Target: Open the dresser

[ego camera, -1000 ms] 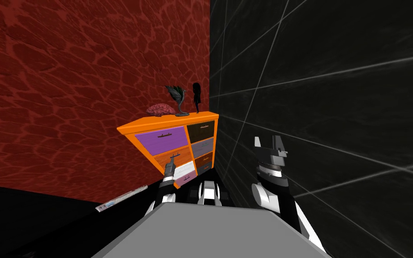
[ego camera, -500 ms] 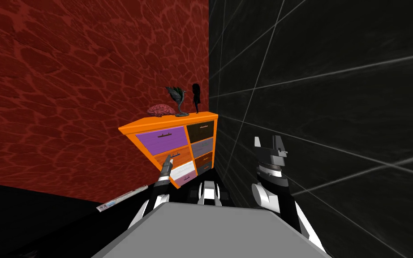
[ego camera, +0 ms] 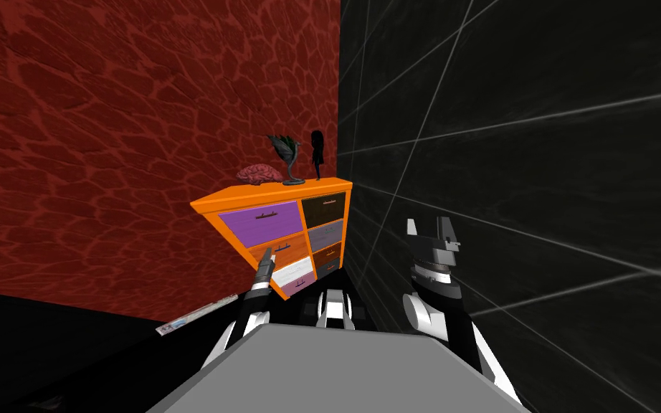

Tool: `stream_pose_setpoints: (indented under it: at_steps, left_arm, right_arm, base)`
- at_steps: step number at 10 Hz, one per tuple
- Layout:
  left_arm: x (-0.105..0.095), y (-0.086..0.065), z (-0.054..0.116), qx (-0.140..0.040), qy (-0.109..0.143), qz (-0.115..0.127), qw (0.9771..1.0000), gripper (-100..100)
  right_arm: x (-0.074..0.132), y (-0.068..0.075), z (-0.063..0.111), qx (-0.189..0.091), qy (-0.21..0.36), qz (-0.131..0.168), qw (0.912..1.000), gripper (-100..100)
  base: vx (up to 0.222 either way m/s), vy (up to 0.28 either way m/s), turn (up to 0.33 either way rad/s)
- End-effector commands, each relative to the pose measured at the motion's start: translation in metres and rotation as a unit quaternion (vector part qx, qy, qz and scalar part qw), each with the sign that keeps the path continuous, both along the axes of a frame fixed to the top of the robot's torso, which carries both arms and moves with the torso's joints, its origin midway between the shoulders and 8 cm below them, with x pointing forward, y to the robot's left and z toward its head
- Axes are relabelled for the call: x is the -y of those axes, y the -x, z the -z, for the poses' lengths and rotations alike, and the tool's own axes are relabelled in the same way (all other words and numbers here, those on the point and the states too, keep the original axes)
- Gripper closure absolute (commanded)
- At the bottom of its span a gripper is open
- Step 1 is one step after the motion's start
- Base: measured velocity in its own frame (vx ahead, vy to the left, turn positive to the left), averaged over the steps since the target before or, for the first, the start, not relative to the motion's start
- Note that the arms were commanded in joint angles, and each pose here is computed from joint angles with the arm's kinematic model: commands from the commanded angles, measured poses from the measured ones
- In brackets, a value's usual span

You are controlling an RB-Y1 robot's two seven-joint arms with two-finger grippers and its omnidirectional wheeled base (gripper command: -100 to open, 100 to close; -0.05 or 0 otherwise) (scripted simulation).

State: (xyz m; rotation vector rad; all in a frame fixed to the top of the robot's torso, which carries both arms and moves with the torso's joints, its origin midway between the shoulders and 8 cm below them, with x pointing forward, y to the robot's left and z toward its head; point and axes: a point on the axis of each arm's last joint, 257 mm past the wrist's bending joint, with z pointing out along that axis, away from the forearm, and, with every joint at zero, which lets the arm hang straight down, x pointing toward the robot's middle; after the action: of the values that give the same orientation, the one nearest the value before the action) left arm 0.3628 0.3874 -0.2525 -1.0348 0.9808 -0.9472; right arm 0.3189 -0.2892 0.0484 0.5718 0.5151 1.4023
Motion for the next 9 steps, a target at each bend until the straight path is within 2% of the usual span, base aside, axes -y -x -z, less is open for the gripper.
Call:
stream_pose_setpoints:
  at_steps: [1,4,7,8,9]
  left_arm:
    - [0.008,0.002,0.002,0.007,0.026,-0.013,0.9995,-100]
    - [0.018,0.003,0.007,0.014,0.058,-0.029,0.9978,-100]
    - [0.013,0.001,-0.004,0.013,0.054,-0.029,0.9981,-100]
    - [0.014,0.001,-0.002,0.014,0.053,-0.029,0.9981,-100]
    - [0.016,0.002,0.004,0.013,0.054,-0.027,0.9981,100]
  right_arm:
    - [0.0,0.0,0.0,0.0,0.0,0.0,1.0,0]
    - [0.0,0.0,0.0,0.0,0.0,0.0,1.0,0]
    - [0.0,0.0,0.0,0.0,0.0,0.0,1.0,0]
    - [0.0,0.0,0.0,0.0,0.0,0.0,1.0,0]
    - [0.0,0.0,0.0,0.0,0.0,0.0,1.0,0]
  base:
    - [0.0,0.0,0.0]
    - [0.0,0.0,0.0]
    - [0.048,0.012,-0.014]
    - [0.039,0.016,-0.005]
    - [-0.039,-0.01,0.028]
